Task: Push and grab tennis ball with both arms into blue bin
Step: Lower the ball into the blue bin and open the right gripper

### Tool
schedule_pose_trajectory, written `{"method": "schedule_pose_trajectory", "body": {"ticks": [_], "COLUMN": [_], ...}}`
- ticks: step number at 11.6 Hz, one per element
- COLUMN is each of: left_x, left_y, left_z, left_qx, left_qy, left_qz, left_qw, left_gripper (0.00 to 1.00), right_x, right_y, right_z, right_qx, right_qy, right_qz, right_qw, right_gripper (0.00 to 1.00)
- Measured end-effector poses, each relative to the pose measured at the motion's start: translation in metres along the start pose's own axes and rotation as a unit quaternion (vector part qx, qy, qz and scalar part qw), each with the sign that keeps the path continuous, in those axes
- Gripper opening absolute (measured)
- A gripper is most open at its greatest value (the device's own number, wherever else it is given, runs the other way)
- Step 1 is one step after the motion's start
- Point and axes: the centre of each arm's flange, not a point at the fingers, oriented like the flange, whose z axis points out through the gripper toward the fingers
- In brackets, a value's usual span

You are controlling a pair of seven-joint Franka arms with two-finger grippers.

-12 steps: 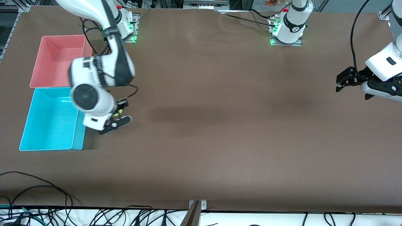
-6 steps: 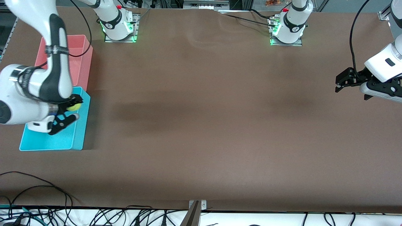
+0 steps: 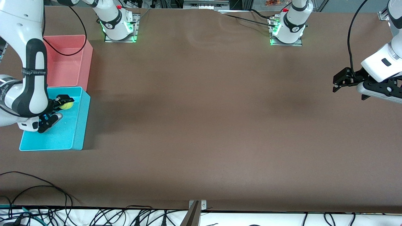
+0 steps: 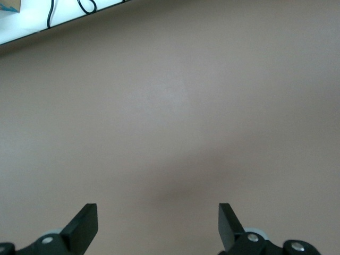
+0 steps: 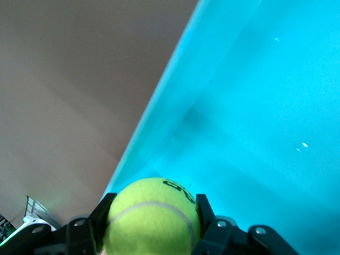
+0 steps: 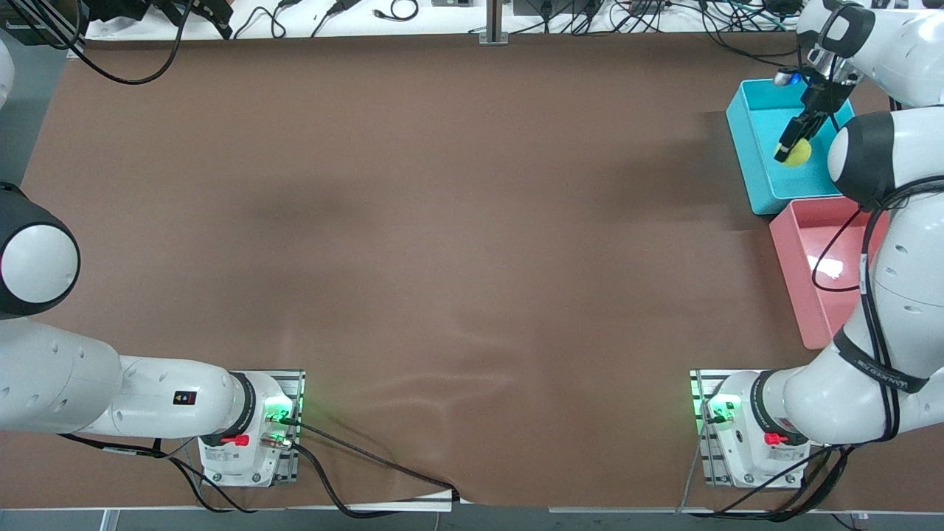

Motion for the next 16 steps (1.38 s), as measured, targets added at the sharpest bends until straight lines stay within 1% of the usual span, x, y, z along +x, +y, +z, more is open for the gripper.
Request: {"method": "schedule_pose_trajectory", "body": {"ticks": [1, 3, 5, 7, 8, 9, 10, 11, 16], "left_x": [0.000, 0.000, 0.001, 0.001, 0.002, 0.003, 0.003, 0.004, 0.005], "left_y": [0.000, 0.000, 0.000, 0.000, 0.000, 0.000, 0.000, 0.000, 0.000], "left_z": [0.000, 0.001, 0.003, 0.006, 0.007, 0.009, 0.011, 0.013, 0.016], "left_qx": [0.000, 0.000, -0.001, -0.001, -0.002, -0.002, -0.003, -0.003, -0.004], "left_qy": [0.000, -0.001, -0.003, -0.005, -0.006, -0.008, -0.010, -0.011, -0.014], "left_qz": [-0.001, -0.002, -0.002, -0.003, -0.003, -0.003, -0.003, -0.003, -0.003], "left_qw": [1.000, 1.000, 1.000, 1.000, 1.000, 1.000, 1.000, 1.000, 1.000], "left_gripper": [1.00, 1.00, 1.00, 1.00, 1.00, 1.00, 1.00, 1.00, 1.00], "right_x": [-0.003, -0.013, -0.019, -0.019, -0.018, -0.017, -0.017, -0.017, -0.012], "right_y": [0.012, 0.034, 0.046, 0.048, 0.048, 0.048, 0.048, 0.047, 0.046], "right_z": [0.016, 0.046, 0.064, 0.070, 0.070, 0.070, 0.069, 0.068, 0.059], "right_qx": [0.018, 0.042, 0.056, 0.062, 0.062, 0.062, 0.061, 0.060, 0.053], "right_qy": [0.006, 0.006, 0.002, 0.001, 0.001, 0.001, 0.001, 0.002, 0.006], "right_qz": [-0.007, -0.014, -0.015, -0.017, -0.018, -0.018, -0.018, -0.019, -0.024], "right_qw": [1.000, 0.999, 0.998, 0.998, 0.998, 0.998, 0.998, 0.998, 0.998], "right_gripper": [0.66, 0.66, 0.66, 0.66, 0.69, 0.78, 0.92, 1.00, 1.00]}}
